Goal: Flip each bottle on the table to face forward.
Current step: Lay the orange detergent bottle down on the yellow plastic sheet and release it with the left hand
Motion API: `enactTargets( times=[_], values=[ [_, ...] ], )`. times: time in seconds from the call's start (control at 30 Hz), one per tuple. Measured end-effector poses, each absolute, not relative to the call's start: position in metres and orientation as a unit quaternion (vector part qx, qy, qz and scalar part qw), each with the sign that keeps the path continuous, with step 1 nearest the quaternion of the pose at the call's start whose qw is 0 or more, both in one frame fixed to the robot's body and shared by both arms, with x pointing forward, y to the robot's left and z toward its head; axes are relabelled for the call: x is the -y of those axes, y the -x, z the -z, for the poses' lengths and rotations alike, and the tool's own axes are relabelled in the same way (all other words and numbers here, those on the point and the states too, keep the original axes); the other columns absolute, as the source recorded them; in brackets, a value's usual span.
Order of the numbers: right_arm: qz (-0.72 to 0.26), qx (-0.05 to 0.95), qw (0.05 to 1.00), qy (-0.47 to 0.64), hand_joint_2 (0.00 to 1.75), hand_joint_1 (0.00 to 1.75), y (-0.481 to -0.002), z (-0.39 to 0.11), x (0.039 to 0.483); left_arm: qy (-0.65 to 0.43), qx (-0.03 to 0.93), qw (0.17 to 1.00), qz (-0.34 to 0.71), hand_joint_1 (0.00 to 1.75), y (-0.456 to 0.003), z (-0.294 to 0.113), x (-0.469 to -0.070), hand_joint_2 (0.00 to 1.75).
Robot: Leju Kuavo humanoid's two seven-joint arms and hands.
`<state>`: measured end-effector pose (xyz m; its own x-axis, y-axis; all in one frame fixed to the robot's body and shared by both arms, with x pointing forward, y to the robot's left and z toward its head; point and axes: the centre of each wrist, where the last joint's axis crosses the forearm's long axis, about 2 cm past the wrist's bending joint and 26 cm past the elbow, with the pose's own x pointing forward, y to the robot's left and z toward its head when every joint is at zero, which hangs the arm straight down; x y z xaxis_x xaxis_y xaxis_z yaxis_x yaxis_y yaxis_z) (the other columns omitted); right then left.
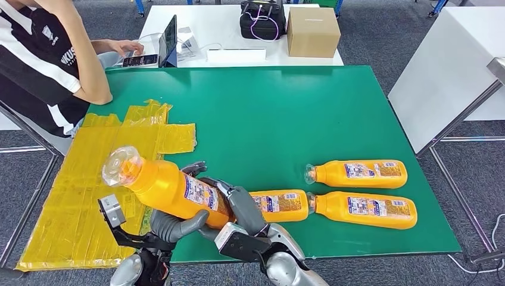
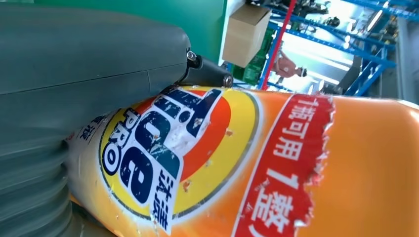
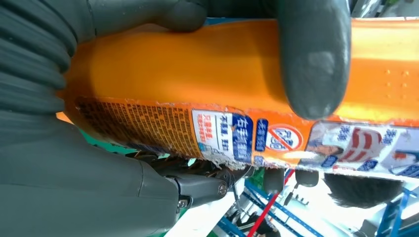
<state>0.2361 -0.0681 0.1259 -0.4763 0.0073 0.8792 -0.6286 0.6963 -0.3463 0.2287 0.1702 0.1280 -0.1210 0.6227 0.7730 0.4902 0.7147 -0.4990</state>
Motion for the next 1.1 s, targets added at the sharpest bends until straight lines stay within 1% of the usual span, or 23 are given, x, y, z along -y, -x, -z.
enactTargets(
  times=[0.4, 0.43, 0.53, 0.57, 0.73, 0.83, 0.97, 1.1],
  values=[
    [-0.338, 0.794, 0.465, -0.199, 1.75, 1.75, -0.236, -0.129, 0.064, 0.377, 0.752, 0.53, -0.109, 1.75, -0.222, -0.135, -0.167, 1.75],
    [-0.338, 0.794, 0.465, -0.199, 1.75, 1.61, -0.236, -0.129, 0.064, 0.377, 0.752, 0.529, -0.111, 1.75, -0.222, -0.135, -0.167, 1.75],
    [-0.338, 0.795, 0.464, -0.198, 1.75, 0.31, -0.236, -0.13, 0.063, 0.376, 0.753, 0.528, -0.115, 1.75, -0.221, -0.136, -0.167, 1.75],
    [-0.338, 0.795, 0.464, -0.197, 1.75, 0.0, -0.236, -0.13, 0.063, 0.375, 0.754, 0.527, -0.117, 1.75, -0.221, -0.137, -0.167, 1.75],
    [-0.338, 0.797, 0.464, -0.187, 1.75, 0.0, -0.235, -0.129, 0.063, 0.362, 0.761, 0.523, -0.123, 1.75, -0.222, -0.14, -0.168, 1.75],
    [-0.334, 0.798, 0.466, -0.183, 1.75, 0.0, -0.234, -0.128, 0.064, 0.334, 0.774, 0.525, -0.118, 1.75, -0.223, -0.141, -0.169, 1.75],
    [-0.327, 0.799, 0.474, -0.173, 1.75, 0.0, -0.23, -0.123, 0.066, 0.216, 0.826, 0.514, -0.085, 1.75, -0.229, -0.144, -0.173, 1.75],
    [-0.326, 0.798, 0.477, -0.169, 1.75, 0.0, -0.228, -0.12, 0.068, 0.176, 0.843, 0.504, -0.072, 1.75, -0.233, -0.147, -0.175, 1.75]
  ],
)
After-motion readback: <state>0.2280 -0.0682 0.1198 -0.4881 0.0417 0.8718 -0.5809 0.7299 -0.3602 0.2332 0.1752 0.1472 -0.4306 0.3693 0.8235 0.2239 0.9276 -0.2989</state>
